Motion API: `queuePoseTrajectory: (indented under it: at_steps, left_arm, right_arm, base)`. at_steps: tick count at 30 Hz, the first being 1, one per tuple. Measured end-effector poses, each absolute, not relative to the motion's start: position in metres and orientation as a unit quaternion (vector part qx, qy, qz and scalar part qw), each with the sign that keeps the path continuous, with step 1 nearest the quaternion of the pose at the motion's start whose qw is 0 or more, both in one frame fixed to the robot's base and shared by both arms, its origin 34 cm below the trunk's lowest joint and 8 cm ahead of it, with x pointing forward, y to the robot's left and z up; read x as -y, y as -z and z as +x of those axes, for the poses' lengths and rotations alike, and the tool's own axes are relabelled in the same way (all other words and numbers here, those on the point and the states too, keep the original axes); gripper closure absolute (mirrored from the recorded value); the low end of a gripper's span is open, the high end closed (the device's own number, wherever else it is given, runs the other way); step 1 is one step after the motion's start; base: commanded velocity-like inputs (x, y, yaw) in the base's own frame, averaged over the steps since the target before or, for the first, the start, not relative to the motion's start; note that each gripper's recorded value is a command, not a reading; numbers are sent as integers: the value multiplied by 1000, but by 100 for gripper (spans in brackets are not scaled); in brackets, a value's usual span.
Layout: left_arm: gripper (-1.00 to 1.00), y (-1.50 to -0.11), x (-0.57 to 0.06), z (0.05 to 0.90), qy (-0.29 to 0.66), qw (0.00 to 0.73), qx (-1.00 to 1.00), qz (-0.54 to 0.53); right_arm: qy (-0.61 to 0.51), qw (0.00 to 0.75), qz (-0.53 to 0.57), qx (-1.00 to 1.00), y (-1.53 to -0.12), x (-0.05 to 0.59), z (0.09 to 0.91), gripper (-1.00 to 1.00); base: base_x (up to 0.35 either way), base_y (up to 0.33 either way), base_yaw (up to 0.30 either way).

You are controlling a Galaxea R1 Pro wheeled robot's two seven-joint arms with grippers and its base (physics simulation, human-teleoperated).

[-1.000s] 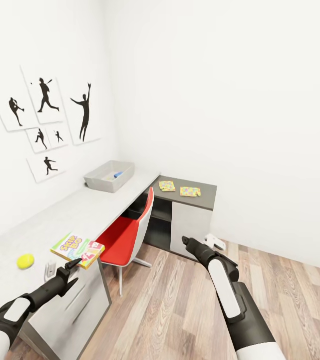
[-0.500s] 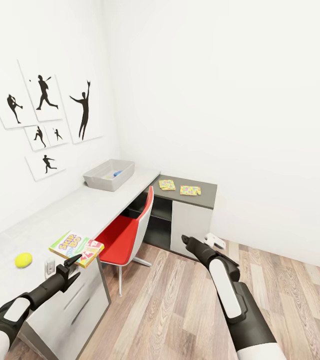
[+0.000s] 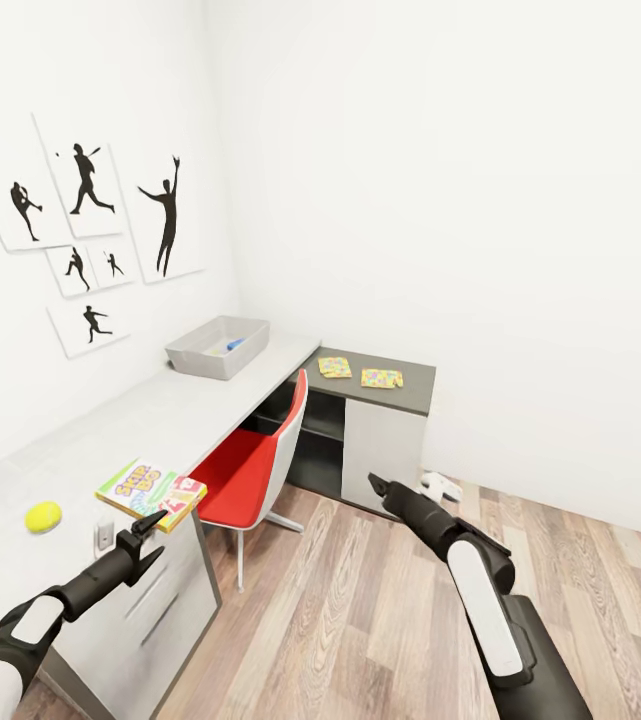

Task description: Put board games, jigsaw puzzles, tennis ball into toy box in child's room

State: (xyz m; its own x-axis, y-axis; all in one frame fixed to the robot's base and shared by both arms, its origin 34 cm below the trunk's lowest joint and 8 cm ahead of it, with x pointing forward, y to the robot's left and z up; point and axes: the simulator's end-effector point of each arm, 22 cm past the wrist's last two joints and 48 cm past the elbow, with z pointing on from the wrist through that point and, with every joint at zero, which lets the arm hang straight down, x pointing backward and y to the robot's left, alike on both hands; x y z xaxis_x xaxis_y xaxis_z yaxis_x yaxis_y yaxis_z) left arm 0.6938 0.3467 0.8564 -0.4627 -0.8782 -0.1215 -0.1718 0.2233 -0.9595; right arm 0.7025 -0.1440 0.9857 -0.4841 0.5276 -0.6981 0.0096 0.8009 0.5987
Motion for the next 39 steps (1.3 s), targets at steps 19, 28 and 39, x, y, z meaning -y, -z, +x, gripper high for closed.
queuePoseTrajectory:
  at_steps: [19,28,39]
  left_arm:
    - [-100,-831,-348,696,496,354,-696,-380]
    - [-100,-817,-346,697,496,352,-696,-381]
    - [-100,-806,-357,698,496,359,-693,-381]
  right_arm:
    - [-310,480,157,-805,-971,134,704,-100]
    - [-311,479,158,-806,-957,133,705,-100]
    - [-310,479,162,-805,-940,134,707,-100]
  base:
    - [0,0,0]
    - [0,0,0]
    - [0,0,0]
